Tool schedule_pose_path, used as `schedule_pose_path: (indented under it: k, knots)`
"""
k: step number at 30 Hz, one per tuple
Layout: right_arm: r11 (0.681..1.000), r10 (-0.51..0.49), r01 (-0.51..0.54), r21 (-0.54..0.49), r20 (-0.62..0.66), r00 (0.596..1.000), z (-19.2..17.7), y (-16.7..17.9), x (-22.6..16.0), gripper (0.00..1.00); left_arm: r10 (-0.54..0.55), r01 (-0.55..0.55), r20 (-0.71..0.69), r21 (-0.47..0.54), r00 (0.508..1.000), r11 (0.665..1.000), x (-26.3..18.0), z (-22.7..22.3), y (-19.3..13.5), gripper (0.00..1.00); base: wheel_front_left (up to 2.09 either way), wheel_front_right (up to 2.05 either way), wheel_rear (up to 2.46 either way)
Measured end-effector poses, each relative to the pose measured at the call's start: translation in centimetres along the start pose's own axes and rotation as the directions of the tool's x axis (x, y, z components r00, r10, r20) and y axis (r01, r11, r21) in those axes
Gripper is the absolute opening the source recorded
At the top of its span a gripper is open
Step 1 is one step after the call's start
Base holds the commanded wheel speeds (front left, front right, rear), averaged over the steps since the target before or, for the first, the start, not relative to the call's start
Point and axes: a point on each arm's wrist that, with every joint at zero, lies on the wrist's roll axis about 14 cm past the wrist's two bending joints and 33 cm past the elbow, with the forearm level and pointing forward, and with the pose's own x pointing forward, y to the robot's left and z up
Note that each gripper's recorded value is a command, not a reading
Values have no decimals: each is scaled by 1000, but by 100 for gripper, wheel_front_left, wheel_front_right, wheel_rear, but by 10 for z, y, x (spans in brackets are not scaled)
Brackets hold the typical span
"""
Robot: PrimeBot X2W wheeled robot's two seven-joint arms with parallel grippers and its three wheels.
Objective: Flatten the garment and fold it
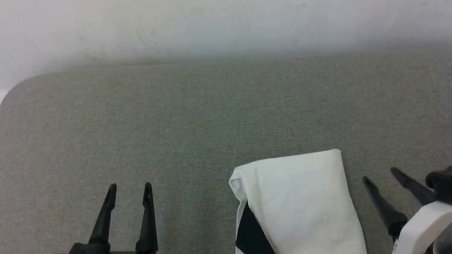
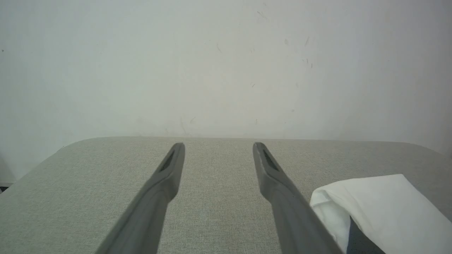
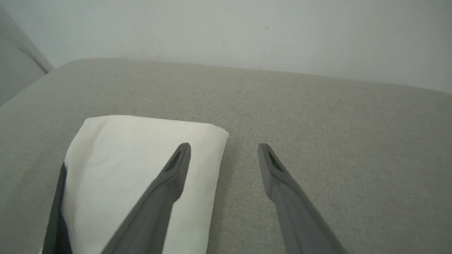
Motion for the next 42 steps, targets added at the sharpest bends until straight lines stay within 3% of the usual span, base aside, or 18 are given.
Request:
schedule_pose_path:
  k: [4,10,15,19,21,22,23,27,32,37,42]
  knots:
    - [994,84,-66,83,-237,968,-33,10,4,100,-7,7,-23,-3,1000,1000,8,-8,-2,100,0,0,0]
    - [974,169,-76,211,-465,869,-72,22,20,100,-14,13,-53,-7,998,1000,15,-20,-4,100,0,0,0]
    - [967,202,-66,244,-587,784,-107,34,29,100,-1,0,-61,-3,998,1000,14,-21,0,100,0,0,0]
    - [969,209,-80,234,-600,772,-114,42,41,100,22,-22,-64,5,998,1000,11,-21,7,100,0,0,0]
    - [970,214,-97,221,-604,768,-117,46,44,8,30,-29,-66,7,997,1000,9,-21,10,100,0,0,0]
    - [972,212,-102,212,-600,771,-116,47,45,0,32,-31,-65,8,997,999,9,-21,10,100,0,0,0]
    - [974,209,-108,200,-593,778,-116,47,46,0,33,-33,-63,8,997,999,9,-20,11,100,0,0,0]
    - [983,181,-146,108,-560,809,-108,46,50,0,18,-18,-55,2,998,1000,11,-19,6,100,0,0,0]
    - [977,87,-176,-125,-517,852,-82,19,54,0,-47,46,-48,-18,998,999,21,-19,-14,100,0,0,0]
    - [920,-17,-175,-352,-481,877,-47,-20,53,0,-160,159,-26,-50,987,986,40,-19,-50,100,0,0,0]
    - [837,-180,-91,-539,-430,884,-9,-87,42,0,-287,288,26,-81,958,954,69,-13,-94,100,0,0,0]
